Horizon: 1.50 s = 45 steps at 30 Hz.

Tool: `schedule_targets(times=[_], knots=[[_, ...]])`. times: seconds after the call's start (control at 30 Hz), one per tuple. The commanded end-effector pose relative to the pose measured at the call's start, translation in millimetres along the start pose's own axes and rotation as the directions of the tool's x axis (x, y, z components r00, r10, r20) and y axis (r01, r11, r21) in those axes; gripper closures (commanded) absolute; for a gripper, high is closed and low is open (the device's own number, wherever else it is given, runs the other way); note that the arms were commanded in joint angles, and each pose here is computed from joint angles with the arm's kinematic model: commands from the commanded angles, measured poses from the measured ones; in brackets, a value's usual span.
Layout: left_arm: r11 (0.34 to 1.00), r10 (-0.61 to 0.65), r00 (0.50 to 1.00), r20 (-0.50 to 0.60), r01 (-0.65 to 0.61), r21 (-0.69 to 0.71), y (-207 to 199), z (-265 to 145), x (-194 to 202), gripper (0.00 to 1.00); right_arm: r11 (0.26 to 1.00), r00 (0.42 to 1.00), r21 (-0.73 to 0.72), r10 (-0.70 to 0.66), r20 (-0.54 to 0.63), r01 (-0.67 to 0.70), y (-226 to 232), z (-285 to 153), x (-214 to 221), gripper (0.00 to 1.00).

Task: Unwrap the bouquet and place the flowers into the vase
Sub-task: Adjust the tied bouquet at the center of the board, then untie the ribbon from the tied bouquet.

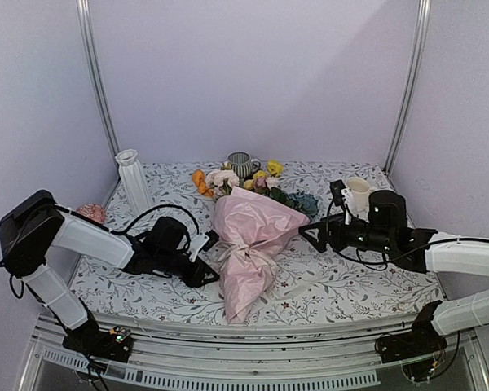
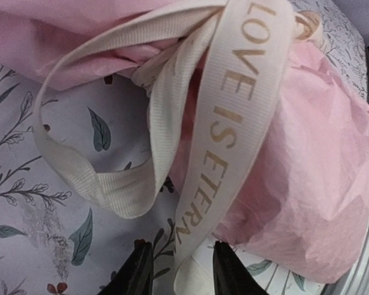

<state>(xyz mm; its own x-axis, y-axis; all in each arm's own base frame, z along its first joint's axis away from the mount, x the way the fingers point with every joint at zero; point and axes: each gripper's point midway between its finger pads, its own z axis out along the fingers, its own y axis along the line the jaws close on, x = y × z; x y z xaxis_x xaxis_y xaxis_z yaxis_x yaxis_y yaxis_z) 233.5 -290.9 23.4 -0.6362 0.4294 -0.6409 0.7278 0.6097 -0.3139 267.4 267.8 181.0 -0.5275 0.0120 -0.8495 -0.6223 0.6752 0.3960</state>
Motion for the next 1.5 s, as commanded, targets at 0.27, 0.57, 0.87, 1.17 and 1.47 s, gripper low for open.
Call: schedule_targets(times=[0.27, 0.57, 0.87, 1.17, 1.47], knots=[[0.999, 0.040, 0.999, 0.006, -0.040, -0.004, -5, 0, -9, 1.00, 0.994, 0.993, 0.026, -0.106, 0.049, 0.105, 12, -39, 3, 0.01], [0.997, 0.078, 0.986, 0.146, -0.077, -0.011, -14, -29, -32, 1.00, 0.968, 0.947, -0.144, -0.236, -0.218, 0.208, 40, -16, 55, 0.09], [0.995, 0.098, 0.971, 0.220, -0.093, -0.034, -16, -47, -42, 1.00, 0.942, 0.863, -0.125, -0.335, -0.379, 0.311, 56, 9, 108, 0.15], [0.993, 0.117, 0.951, 0.287, -0.107, -0.049, -20, -63, -49, 1.00, 0.928, 0.812, -0.111, -0.365, -0.456, 0.355, 55, 27, 143, 0.32], [0.993, 0.116, 0.952, 0.283, -0.109, -0.043, -20, -62, -49, 1.00, 0.906, 0.760, -0.131, -0.409, -0.504, 0.401, 59, 44, 168, 0.41]])
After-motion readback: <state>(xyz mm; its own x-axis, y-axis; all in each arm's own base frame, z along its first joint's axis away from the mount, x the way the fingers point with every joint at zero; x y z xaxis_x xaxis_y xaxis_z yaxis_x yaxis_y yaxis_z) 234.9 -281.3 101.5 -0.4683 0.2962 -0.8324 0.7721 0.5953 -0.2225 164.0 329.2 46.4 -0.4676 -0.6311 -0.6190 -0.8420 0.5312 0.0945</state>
